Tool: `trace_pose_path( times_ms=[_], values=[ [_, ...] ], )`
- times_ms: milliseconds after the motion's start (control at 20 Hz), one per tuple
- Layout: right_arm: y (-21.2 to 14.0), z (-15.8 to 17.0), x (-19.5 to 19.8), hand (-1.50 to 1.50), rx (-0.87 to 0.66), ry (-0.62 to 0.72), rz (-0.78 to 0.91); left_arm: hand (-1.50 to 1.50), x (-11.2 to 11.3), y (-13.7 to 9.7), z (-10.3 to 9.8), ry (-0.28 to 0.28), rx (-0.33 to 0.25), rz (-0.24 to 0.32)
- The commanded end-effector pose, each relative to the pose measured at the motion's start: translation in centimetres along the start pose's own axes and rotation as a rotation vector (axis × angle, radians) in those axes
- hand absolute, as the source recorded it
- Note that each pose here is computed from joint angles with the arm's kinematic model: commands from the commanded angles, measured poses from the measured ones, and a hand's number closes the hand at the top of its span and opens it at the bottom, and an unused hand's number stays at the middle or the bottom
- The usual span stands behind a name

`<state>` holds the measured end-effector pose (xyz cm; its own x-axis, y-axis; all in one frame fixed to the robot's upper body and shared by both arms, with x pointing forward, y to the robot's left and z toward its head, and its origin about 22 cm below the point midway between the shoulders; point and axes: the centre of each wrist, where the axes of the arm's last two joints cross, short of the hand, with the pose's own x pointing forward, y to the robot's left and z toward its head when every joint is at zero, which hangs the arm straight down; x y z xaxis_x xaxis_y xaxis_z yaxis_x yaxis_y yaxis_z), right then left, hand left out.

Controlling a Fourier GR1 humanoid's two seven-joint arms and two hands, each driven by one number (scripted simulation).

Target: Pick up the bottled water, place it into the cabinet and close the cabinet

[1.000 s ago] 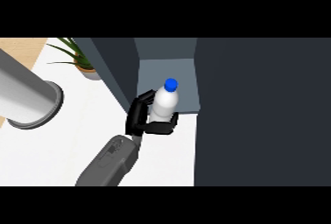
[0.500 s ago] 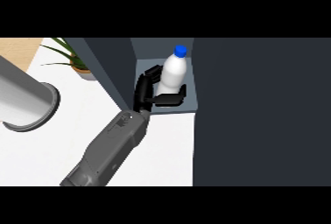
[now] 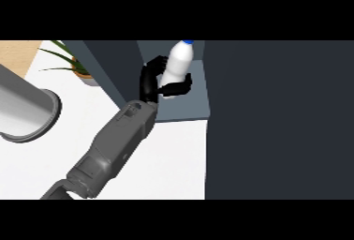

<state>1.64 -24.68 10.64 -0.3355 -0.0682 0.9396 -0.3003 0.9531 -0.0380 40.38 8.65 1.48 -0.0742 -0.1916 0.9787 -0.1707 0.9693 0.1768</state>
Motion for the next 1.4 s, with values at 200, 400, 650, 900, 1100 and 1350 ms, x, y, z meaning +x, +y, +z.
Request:
trace_pose_path(
  times_ms=[200, 400, 650, 900, 1100, 1350],
  values=[
    [-0.3, -0.5, 0.4, -1.5, 0.01, -0.049, -0.047, -1.5, -0.9, 1.7, -1.7, -0.037, 0.145, -0.284],
    [-0.2, -0.5, 1.3, -1.5, 0.02, -0.039, -0.05, -1.5, 0.1, 0.6, -1.9, -0.066, 0.212, -0.322],
    [0.1, -0.7, 1.5, -1.5, 0.013, -0.062, -0.058, -1.5, 2.9, 0.4, -3.3, -0.132, 0.121, -0.186],
    [0.1, -0.8, 1.3, -1.5, 0.015, -0.047, -0.044, 1.5, 4.4, -0.3, -2.9, -0.295, 0.076, 0.147],
    [-0.2, -1.0, 2.6, -1.5, 0.061, -0.046, -0.056, 1.5, 3.9, -0.3, -2.5, -0.304, -0.006, 0.239],
    [0.1, -1.5, 1.6, -1.5, 0.041, -0.039, -0.045, 1.5, 4.9, -1.0, -2.5, -0.286, -0.057, 0.273]
  ],
)
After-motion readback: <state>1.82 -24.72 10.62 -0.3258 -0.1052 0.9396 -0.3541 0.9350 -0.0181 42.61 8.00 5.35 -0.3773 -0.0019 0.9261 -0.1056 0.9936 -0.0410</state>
